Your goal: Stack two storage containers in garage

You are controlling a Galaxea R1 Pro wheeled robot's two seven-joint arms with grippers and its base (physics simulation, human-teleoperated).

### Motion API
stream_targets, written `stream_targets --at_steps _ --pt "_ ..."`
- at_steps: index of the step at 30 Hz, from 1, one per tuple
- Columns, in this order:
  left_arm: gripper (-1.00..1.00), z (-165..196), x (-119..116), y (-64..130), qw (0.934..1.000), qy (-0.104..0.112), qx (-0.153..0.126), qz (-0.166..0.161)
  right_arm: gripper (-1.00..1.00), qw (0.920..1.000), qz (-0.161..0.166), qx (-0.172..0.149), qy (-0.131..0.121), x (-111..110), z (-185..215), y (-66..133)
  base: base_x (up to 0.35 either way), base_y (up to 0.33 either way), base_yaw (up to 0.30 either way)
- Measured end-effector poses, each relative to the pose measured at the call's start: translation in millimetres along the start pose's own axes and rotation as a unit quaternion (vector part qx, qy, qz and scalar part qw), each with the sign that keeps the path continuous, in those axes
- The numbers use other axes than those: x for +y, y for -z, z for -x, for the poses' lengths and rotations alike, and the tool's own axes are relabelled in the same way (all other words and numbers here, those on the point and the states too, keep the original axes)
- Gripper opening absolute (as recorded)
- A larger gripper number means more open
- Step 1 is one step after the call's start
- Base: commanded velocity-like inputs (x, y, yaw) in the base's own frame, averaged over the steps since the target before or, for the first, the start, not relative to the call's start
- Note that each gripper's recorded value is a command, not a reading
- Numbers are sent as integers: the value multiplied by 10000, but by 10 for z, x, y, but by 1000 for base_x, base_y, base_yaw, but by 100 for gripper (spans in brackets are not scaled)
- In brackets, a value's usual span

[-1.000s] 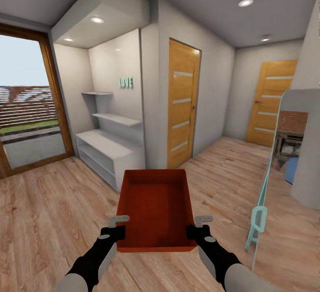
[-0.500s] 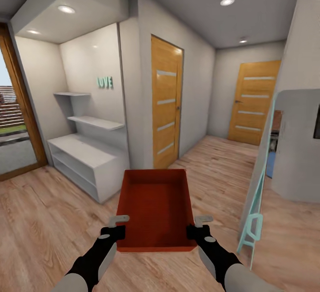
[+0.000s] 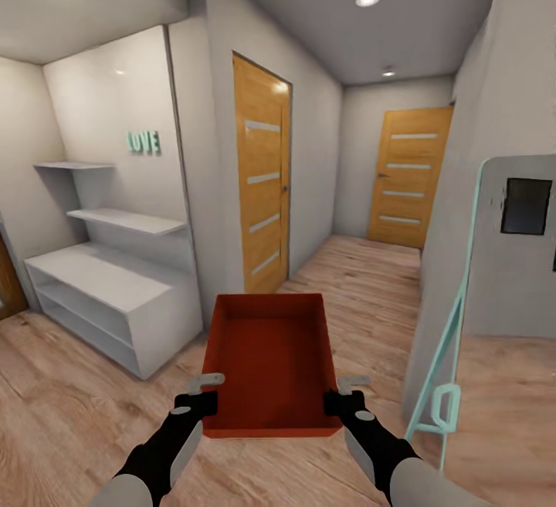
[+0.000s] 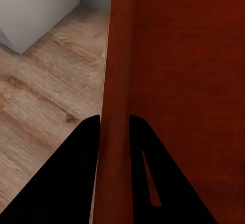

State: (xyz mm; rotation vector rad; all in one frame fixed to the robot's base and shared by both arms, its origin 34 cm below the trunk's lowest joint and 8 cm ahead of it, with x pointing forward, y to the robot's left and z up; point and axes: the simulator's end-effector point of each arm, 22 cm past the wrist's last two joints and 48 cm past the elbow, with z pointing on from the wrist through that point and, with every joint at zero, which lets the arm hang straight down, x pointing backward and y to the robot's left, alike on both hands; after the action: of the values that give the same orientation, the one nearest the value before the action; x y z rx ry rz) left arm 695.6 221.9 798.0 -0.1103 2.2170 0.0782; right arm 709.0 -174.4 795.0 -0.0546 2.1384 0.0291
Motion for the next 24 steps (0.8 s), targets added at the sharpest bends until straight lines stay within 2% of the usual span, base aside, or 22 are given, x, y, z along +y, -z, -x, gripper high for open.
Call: stream_targets --at_steps 24 --pt "-100 1 -1 0 10000 4 -5 -1 -100 10000 0 -4 2 -1 3 0 302 218 -256"
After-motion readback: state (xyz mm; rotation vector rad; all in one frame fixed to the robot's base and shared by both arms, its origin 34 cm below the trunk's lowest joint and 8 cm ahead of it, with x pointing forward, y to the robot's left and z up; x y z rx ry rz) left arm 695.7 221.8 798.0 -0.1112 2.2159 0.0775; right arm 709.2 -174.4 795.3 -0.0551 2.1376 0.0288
